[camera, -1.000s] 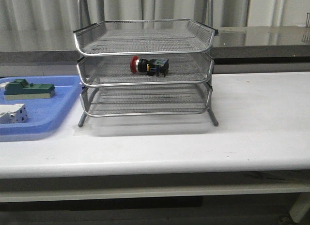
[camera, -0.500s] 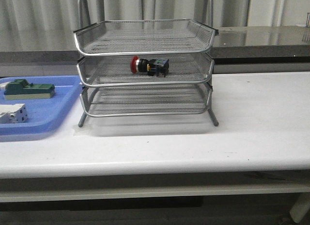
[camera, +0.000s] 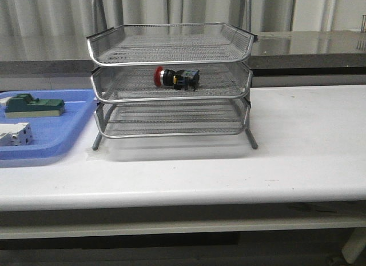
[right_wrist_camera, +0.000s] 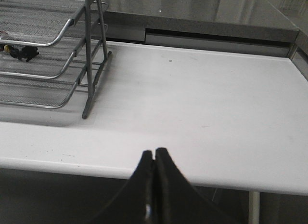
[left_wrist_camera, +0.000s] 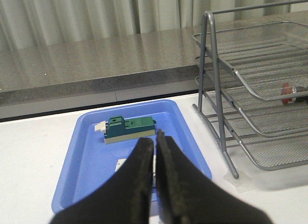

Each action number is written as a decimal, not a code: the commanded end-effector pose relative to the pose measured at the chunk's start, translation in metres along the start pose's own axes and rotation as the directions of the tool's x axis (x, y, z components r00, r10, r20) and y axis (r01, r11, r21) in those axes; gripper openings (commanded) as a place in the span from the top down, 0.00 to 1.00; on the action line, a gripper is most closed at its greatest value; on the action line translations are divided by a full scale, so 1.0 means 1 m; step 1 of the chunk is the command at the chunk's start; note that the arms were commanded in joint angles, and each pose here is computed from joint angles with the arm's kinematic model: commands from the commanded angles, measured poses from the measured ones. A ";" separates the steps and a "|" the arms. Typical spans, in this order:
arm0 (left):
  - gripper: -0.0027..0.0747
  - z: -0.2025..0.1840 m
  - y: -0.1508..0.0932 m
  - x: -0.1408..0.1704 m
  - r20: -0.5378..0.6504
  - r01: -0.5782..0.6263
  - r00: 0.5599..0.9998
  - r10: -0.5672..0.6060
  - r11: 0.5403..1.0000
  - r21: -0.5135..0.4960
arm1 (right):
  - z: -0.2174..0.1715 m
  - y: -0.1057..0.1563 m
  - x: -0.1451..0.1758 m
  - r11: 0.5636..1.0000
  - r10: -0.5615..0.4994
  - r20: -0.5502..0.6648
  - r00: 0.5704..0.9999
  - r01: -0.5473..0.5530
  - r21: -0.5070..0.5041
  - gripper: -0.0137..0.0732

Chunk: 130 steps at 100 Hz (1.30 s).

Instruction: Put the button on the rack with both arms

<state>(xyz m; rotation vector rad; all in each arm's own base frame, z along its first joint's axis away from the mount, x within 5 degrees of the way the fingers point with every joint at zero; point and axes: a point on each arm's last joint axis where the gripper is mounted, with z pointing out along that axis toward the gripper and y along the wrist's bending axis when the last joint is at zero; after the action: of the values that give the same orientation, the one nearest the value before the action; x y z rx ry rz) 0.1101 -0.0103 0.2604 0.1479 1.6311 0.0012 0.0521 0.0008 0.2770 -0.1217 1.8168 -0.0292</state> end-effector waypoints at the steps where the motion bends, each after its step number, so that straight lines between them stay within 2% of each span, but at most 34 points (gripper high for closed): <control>1: 0.96 0.000 0.003 -0.015 0.094 0.019 0.995 -0.017 1.000 -0.023 | 0.000 -0.001 -0.011 1.000 -0.008 0.088 0.996 0.007 0.010 0.91; 15: 0.96 0.000 0.003 -0.015 0.094 0.019 0.995 -0.017 1.000 -0.023 | 0.005 0.002 -0.002 1.000 0.028 0.102 0.994 -0.026 -0.012 0.91; 27: 0.96 0.000 0.003 -0.015 0.094 0.019 0.995 -0.017 1.000 -0.023 | 0.009 0.004 0.009 0.998 0.062 0.169 0.984 -0.058 -0.030 0.91; 44: 0.96 0.000 0.003 -0.015 0.094 0.019 0.995 -0.017 1.000 -0.023 | 0.011 0.006 0.026 0.995 0.101 0.320 0.942 -0.092 -0.045 0.91; 57: 0.96 0.000 0.003 -0.015 0.094 0.019 0.995 -0.017 1.000 -0.023 | 0.013 0.008 0.043 0.991 0.131 0.373 0.919 -0.118 -0.056 0.91; 78: 0.96 0.000 0.003 -0.015 0.092 0.019 0.996 -0.017 1.000 -0.023 | 0.017 0.009 0.060 0.988 0.156 0.373 0.914 -0.143 -0.064 0.91; 130: 0.96 0.000 0.003 -0.015 0.092 0.019 0.996 -0.017 1.000 -0.023 | 0.016 0.009 0.058 0.992 0.128 0.402 0.907 -0.116 -0.056 0.91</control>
<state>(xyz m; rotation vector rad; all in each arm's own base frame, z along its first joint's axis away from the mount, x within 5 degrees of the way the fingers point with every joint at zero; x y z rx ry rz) 0.1101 -0.0103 0.2604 0.1479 1.6311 0.0012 0.0567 0.0053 0.2017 -0.0272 1.5315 0.1190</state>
